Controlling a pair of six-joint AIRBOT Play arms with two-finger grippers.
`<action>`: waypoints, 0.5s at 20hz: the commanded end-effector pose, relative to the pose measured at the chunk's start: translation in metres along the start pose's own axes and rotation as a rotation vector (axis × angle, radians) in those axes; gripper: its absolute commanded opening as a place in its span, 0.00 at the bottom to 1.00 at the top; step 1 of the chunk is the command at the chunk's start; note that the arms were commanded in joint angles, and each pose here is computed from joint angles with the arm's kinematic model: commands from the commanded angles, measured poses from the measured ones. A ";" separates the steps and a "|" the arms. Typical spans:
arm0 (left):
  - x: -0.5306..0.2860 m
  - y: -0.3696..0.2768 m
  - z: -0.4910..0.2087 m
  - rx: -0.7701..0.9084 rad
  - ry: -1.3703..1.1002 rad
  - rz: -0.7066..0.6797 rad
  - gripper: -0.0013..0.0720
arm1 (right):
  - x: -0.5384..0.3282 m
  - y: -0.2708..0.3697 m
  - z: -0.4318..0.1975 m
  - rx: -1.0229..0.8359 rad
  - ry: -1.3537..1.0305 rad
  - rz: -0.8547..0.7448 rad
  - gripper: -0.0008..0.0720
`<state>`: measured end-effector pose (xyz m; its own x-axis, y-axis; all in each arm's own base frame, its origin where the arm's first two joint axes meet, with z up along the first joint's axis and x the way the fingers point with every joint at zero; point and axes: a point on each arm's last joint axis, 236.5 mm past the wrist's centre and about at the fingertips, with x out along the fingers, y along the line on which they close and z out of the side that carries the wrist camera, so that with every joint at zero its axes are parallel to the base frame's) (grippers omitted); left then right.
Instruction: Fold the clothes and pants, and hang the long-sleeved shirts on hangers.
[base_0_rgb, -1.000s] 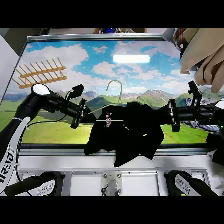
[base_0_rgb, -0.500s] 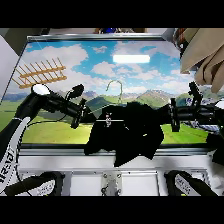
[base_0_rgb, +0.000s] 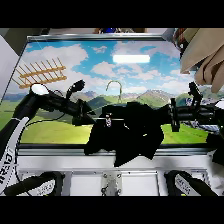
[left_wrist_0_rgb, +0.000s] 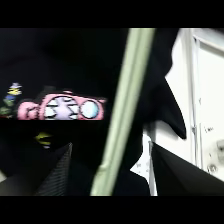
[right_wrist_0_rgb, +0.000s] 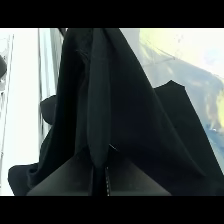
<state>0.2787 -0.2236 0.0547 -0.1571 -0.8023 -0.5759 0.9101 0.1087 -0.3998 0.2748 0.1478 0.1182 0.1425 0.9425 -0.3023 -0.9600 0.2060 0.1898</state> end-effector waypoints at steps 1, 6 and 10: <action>-0.027 0.023 0.017 -0.090 -0.094 0.145 0.71 | 0.000 0.000 0.000 0.000 0.002 0.001 0.03; -0.103 0.047 0.032 -0.187 -0.233 0.421 0.71 | 0.000 0.000 -0.001 0.000 0.003 0.000 0.03; -0.161 0.050 0.035 -0.311 -0.354 0.588 0.71 | 0.000 -0.001 0.000 0.011 0.003 -0.007 0.03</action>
<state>0.3490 -0.1426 0.1275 0.3531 -0.7620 -0.5429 0.7706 0.5659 -0.2931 0.2748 0.1476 0.1177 0.1424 0.9417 -0.3050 -0.9599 0.2066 0.1898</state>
